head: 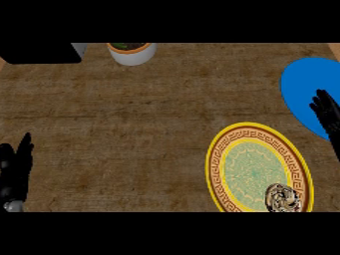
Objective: Pick the cupcake from the plate and place it in the plate
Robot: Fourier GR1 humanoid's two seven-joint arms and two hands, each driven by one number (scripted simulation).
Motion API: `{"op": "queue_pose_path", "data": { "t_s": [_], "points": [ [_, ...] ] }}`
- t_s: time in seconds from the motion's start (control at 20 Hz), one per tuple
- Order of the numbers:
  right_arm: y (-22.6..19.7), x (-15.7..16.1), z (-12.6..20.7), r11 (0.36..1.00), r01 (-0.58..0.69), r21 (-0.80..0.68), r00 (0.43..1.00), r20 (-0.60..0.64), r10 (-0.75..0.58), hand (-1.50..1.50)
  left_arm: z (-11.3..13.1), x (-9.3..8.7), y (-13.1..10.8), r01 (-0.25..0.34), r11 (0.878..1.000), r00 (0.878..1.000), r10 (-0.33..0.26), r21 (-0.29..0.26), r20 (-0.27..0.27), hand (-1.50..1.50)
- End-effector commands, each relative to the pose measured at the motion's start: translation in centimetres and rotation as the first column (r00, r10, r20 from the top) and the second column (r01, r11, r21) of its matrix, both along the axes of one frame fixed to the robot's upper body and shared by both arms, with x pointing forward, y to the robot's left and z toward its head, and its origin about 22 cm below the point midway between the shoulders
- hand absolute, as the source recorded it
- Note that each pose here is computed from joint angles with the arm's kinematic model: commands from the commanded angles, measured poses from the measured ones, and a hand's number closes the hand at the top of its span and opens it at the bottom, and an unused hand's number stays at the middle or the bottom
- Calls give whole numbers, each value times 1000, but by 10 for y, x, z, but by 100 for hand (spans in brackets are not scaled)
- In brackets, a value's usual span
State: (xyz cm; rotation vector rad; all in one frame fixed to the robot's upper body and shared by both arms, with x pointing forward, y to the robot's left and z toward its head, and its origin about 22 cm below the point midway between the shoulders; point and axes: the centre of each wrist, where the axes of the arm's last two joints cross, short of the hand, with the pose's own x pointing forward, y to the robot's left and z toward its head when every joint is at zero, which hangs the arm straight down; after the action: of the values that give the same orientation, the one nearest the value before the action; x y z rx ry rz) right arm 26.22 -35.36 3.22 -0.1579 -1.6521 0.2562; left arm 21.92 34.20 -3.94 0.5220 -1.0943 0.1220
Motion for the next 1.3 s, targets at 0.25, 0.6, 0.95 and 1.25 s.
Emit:
{"op": "queue_pose_path", "data": {
  "t_s": [0.25, 0.6, 0.95, 1.25],
  "points": [
    [-44, 37, 124, 990, -132, 44, 977, 177, 123, 150, 4, 16, -80, 292, 932, 956, -279, -214, 88, 0],
    [-75, -16, 54, 961, 265, -85, 947, 208, -243, -150, 6, 8, -87, 361, 874, 933, -340, -324, 122, 0],
    [-86, -49, 87, 973, 110, -204, 984, 162, -77, -150, 2, 27, -101, 353, 882, 936, -335, -312, 109, 0],
    [-78, -44, 126, 836, -171, -522, 983, -152, 106, -150, 4, 10, -101, 364, 877, 931, -339, -314, 134, 0]
  ]
}}
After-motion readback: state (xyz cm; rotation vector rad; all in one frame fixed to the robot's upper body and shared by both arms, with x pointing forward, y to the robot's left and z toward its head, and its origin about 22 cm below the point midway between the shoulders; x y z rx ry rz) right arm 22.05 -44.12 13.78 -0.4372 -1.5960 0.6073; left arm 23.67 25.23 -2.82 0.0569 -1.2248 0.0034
